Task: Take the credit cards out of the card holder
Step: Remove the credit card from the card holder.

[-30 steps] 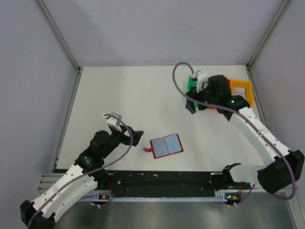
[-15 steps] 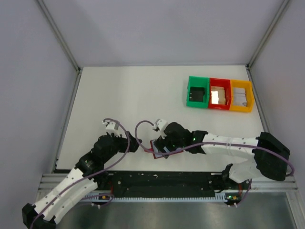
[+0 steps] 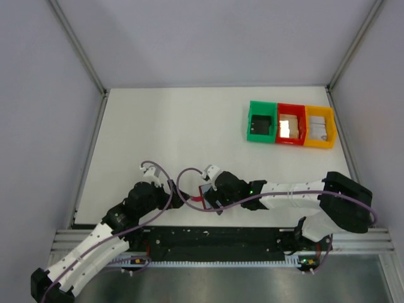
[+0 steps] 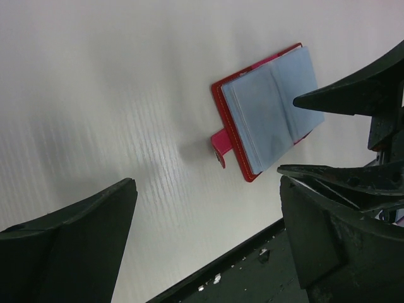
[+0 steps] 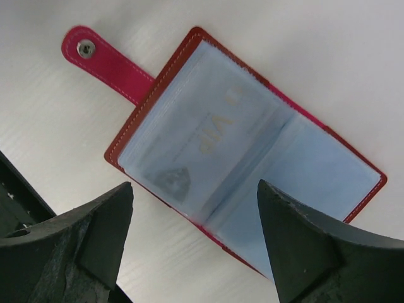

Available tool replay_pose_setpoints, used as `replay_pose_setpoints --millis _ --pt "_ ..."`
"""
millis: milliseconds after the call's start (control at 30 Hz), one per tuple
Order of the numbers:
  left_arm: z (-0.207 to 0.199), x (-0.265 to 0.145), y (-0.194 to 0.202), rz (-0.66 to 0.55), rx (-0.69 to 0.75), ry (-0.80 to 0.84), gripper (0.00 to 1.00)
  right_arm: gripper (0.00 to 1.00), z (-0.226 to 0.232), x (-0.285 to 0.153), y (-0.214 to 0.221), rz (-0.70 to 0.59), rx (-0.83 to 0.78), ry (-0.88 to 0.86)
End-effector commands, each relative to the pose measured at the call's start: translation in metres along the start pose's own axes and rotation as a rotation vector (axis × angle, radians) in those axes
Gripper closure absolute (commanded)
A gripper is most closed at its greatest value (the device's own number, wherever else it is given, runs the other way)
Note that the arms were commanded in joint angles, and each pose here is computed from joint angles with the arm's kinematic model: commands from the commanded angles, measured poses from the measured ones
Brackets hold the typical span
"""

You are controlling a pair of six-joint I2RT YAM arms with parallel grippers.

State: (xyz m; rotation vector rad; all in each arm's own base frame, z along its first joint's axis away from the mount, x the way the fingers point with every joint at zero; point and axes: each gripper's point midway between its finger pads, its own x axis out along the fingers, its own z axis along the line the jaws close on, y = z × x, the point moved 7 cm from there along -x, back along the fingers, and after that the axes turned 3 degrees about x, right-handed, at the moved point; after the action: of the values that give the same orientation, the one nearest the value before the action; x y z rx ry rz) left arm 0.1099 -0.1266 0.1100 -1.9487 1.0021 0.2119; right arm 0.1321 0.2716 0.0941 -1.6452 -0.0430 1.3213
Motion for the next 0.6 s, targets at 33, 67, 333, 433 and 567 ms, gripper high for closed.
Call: replay_pose_setpoints --millis 33,67,333,433,567 --pt "-0.01 0.003 -0.007 -0.032 -0.006 0.069 0.02 0.23 0.005 0.007 0.011 -0.005 0.007 0.013" --pt "-0.011 0.003 -0.007 -0.031 -0.006 0.074 0.02 0.23 0.005 0.008 0.012 -0.002 0.016 0.019" --pt "-0.015 0.007 -0.011 -0.025 0.016 0.092 0.02 0.23 0.016 -0.005 -0.009 -0.064 0.066 0.001" --pt "-0.015 0.008 -0.011 -0.038 0.028 0.098 0.03 0.23 0.013 -0.002 -0.011 -0.072 0.079 0.034" --pt "-0.016 0.009 -0.014 -0.06 0.042 0.115 0.05 0.24 0.016 0.005 -0.013 -0.069 0.089 0.028"
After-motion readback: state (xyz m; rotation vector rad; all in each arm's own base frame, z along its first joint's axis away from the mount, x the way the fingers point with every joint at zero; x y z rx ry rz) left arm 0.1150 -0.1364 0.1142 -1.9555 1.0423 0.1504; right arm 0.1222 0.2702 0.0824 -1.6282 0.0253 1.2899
